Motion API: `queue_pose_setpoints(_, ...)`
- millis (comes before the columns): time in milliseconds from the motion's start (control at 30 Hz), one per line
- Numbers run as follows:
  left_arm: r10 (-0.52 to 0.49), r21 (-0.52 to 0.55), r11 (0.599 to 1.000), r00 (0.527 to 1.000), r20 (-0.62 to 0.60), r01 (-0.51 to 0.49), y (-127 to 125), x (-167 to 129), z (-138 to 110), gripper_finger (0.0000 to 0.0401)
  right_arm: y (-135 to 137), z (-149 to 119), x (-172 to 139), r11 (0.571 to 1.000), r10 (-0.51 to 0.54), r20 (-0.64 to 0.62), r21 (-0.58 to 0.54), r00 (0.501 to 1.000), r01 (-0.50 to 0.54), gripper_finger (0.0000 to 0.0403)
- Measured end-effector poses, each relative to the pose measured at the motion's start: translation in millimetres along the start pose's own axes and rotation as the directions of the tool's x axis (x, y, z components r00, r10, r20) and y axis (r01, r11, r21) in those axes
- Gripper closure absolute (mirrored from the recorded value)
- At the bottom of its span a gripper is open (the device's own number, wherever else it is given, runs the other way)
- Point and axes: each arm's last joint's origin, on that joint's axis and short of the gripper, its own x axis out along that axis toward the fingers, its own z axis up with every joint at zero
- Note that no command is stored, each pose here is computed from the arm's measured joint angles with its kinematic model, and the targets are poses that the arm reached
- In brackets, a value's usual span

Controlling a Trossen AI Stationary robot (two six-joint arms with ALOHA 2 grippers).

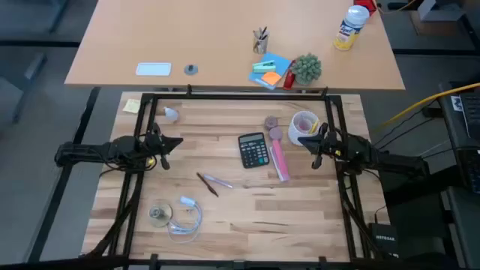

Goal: Screw lightbulb

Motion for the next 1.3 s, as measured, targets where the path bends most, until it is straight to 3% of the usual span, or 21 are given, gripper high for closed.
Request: queue_pose_setpoints(1300, 0.008, 0.031, 0.999, 1.0, 0.015, -0.008, 0.2, 0.2, 0.9, 0.0401, 0.0, -0.5, 0.2, 1.0, 0.0, -0.005, -0.001, 1.0, 0.0, 0.0388)
